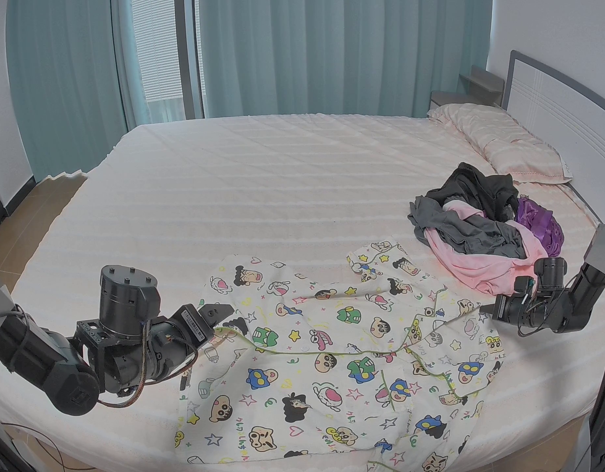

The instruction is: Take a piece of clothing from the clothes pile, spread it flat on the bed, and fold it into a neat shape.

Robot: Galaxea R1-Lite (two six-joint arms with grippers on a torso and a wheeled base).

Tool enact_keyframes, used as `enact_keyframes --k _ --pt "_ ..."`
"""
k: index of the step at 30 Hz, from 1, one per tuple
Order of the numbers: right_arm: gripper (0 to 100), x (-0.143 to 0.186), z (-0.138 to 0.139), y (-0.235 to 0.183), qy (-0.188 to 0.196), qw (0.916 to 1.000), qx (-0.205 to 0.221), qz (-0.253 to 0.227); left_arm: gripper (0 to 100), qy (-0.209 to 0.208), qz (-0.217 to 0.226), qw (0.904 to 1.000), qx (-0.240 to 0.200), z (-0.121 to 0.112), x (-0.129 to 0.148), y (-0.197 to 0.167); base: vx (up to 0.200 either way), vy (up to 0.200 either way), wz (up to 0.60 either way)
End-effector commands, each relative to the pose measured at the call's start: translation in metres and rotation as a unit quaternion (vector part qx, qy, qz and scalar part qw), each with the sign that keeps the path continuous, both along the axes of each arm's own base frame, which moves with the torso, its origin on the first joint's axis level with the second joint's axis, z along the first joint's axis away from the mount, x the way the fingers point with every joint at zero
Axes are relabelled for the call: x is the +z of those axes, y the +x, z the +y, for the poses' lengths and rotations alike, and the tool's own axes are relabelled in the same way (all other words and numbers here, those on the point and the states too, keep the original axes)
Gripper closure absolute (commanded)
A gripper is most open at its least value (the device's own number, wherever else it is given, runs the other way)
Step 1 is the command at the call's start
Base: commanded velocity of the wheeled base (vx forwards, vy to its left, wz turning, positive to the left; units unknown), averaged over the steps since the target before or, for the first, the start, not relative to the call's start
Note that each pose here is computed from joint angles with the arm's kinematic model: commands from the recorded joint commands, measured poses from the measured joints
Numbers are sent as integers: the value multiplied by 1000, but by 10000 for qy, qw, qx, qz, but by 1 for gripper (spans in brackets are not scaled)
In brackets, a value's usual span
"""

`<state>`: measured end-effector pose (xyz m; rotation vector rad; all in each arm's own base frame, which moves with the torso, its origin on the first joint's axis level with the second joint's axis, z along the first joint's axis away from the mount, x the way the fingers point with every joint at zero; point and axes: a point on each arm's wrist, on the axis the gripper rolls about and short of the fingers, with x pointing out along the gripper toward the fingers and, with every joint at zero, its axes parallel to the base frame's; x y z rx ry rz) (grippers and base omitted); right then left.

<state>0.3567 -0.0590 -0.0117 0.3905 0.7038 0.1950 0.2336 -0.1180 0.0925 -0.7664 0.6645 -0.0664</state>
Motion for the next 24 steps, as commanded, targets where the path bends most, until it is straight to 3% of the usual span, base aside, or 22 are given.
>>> enact_keyframes --k 1,12,13,17,24 --pt "100 3 -4 1 -18 10000 -69 -53 0 2 3 10000 10 0 0 0 0 0 0" --pt "100 2 -12 -1 -179 9991 -387 11 0 2 3 10000 10 0 0 0 0 0 0" --pt "0 2 -12 -1 -194 9990 -397 14 0 2 3 10000 10 0 0 0 0 0 0" --pt "0 6 -12 -3 -178 9988 -465 -27 0 8 0 10000 5 0 0 0 0 0 0" --pt "0 43 -10 -14 375 9948 -919 -247 0 -3 81 10000 39 3 -4 2 0 0 0"
